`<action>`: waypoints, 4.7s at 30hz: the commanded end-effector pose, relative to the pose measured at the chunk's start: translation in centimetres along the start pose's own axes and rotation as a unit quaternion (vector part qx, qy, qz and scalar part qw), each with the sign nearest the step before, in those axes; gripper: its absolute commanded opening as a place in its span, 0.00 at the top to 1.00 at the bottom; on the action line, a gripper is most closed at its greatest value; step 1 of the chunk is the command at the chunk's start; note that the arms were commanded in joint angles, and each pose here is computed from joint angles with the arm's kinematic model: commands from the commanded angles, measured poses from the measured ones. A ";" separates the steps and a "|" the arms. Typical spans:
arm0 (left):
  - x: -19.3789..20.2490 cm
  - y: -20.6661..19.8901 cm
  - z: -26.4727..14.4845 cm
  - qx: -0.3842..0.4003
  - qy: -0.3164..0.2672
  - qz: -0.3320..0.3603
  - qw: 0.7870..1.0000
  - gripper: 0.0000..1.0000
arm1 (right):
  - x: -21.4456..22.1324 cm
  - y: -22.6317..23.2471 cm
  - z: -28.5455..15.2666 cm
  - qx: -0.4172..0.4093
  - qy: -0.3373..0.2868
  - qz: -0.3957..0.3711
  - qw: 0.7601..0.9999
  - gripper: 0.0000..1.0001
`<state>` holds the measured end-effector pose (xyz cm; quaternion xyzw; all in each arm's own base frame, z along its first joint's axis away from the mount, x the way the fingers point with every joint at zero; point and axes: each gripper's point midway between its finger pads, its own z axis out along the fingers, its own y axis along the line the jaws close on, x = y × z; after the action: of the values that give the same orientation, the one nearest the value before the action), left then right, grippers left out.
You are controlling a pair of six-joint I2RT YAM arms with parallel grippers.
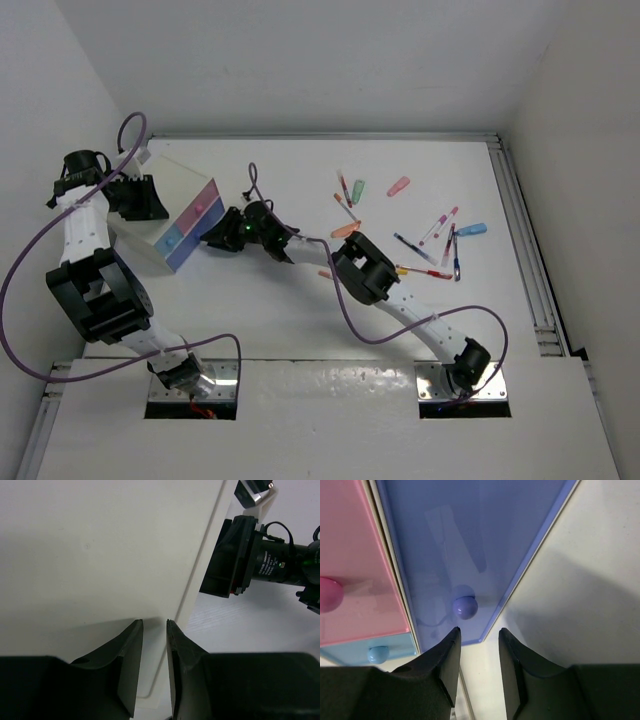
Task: Sort the stationery into containers
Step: Open the drawer in the storage box.
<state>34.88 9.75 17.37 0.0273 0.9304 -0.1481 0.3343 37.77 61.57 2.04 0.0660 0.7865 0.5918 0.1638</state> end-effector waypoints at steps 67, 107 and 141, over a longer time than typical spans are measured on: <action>5.4 1.4 3.7 -0.004 0.061 -0.058 0.996 0.81 | -1.5 4.2 2.0 -0.129 -0.081 -0.129 0.980 0.65; 6.0 3.6 4.7 -0.050 0.096 -0.100 0.989 0.81 | -1.7 5.3 -7.0 -0.149 -0.050 -0.170 0.973 1.00; 2.6 0.7 5.9 -0.024 0.067 -0.061 0.996 0.74 | 1.2 4.6 -12.2 -0.117 0.007 -0.141 0.983 0.25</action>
<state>39.58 8.97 16.89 -0.0067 0.9169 -0.1454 0.3716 32.34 52.08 3.90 -0.0406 0.7550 0.6178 0.2160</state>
